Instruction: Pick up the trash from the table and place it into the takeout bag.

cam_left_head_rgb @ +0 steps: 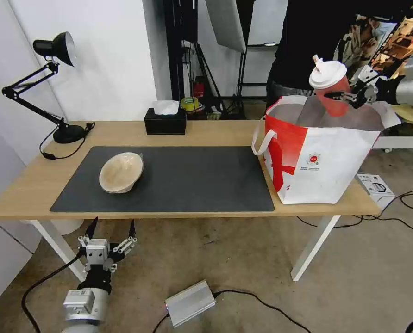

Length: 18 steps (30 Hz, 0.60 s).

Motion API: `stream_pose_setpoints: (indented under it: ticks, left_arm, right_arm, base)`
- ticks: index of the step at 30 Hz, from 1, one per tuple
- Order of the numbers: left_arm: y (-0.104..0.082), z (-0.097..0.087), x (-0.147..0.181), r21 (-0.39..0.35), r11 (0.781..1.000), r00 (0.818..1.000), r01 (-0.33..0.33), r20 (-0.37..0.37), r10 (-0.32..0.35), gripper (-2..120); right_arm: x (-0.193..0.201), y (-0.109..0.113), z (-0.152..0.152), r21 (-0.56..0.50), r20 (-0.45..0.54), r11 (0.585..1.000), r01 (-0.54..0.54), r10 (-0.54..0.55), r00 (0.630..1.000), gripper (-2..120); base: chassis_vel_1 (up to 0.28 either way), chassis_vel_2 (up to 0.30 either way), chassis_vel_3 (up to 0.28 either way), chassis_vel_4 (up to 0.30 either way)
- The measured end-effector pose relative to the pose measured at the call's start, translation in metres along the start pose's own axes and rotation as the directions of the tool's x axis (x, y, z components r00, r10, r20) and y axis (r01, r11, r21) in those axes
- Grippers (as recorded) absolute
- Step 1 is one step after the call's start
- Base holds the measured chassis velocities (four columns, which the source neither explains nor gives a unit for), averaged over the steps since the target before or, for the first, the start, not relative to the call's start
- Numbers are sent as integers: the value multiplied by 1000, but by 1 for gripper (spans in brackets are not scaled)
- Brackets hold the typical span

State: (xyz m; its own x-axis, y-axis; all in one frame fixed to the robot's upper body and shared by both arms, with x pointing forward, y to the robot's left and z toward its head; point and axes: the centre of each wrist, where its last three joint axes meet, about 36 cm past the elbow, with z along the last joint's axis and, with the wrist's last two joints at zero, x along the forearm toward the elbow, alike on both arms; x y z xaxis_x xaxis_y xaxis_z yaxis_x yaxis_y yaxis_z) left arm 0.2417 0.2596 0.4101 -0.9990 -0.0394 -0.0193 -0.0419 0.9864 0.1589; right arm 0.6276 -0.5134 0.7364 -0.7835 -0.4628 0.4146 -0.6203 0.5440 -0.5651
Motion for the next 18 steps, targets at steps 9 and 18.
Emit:
stream_pose_setpoints:
  ticks: [9,18]
  left_arm:
    - [-1,0,2,-2,1000,1000,3,4,-3,100]
    - [-1,-1,2,-2,1000,1000,5,8,-5,100]
  right_arm:
    - [0,1,10,3,-18,1000,16,-16,1000,3]
    - [2,4,12,6,-22,998,62,-62,998,3]
  base:
    - [0,0,0,0]
    - [0,0,0,0]
